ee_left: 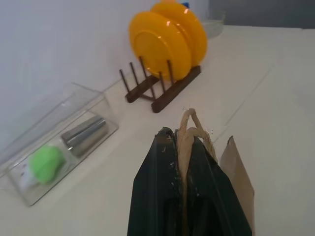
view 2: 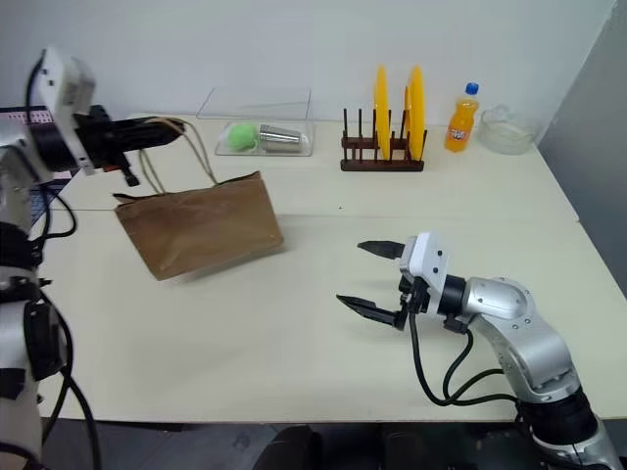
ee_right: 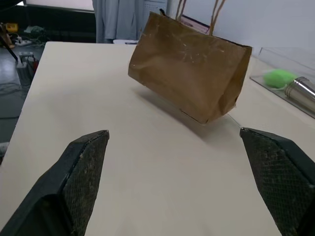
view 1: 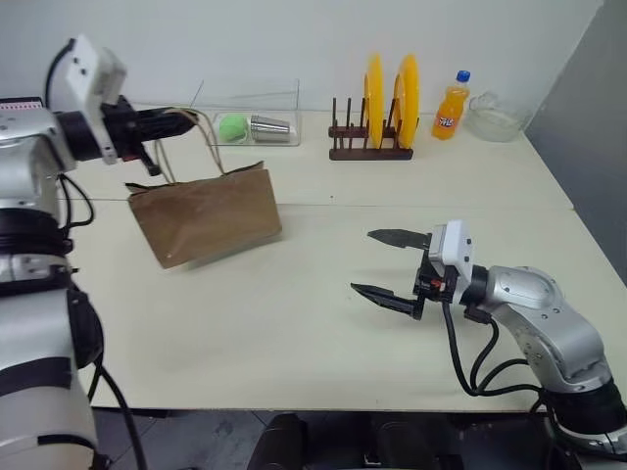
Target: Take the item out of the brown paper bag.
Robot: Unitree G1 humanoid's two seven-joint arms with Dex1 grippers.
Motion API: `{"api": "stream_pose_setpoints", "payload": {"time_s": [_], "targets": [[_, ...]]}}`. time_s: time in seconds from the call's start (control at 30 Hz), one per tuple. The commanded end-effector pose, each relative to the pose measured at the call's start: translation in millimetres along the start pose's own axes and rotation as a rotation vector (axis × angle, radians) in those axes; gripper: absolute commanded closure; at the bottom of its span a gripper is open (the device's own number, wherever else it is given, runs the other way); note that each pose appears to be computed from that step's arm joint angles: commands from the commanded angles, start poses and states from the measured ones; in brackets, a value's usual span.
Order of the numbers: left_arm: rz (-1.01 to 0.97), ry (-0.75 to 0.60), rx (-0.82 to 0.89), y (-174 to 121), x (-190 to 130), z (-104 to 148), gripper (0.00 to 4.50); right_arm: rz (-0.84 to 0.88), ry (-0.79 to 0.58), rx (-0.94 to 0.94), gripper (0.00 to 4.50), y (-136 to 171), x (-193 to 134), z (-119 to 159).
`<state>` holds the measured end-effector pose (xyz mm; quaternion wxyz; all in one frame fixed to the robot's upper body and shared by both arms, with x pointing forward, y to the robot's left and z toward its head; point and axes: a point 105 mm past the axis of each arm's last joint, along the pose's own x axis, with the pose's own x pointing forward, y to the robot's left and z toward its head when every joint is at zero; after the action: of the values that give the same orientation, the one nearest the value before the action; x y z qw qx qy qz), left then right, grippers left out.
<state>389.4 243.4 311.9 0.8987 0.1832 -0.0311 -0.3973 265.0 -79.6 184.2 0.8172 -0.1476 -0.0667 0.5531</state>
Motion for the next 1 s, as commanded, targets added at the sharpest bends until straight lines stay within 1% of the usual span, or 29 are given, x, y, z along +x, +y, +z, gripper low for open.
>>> {"api": "stream_pose_setpoints", "payload": {"time_s": [0.03, 0.23, 0.43, 0.63, 0.83, 1.0], "targets": [[-0.049, -0.077, 0.069, -5, 12, 29, 4.49, -0.020, 0.015, -0.017, 0.00, 1, -11, 6], [-0.211, -0.125, 0.089, -30, 53, 42, 4.49, -0.049, 0.125, 0.011, 0.00, 8, -33, -6], [-0.294, -0.171, 0.112, -48, 86, 57, 4.49, -0.127, 0.169, 0.029, 0.00, 6, -45, -12], [-0.348, -0.182, 0.125, -67, 116, 59, 4.49, -0.167, 0.200, 0.041, 0.00, 8, -52, -15], [-0.343, -0.190, 0.135, -75, 132, 57, 4.49, -0.253, 0.218, 0.056, 0.00, 3, -56, -17], [-0.331, -0.201, 0.135, -79, 140, 60, 4.49, -0.303, 0.227, 0.059, 0.00, -4, -59, -15]]}}
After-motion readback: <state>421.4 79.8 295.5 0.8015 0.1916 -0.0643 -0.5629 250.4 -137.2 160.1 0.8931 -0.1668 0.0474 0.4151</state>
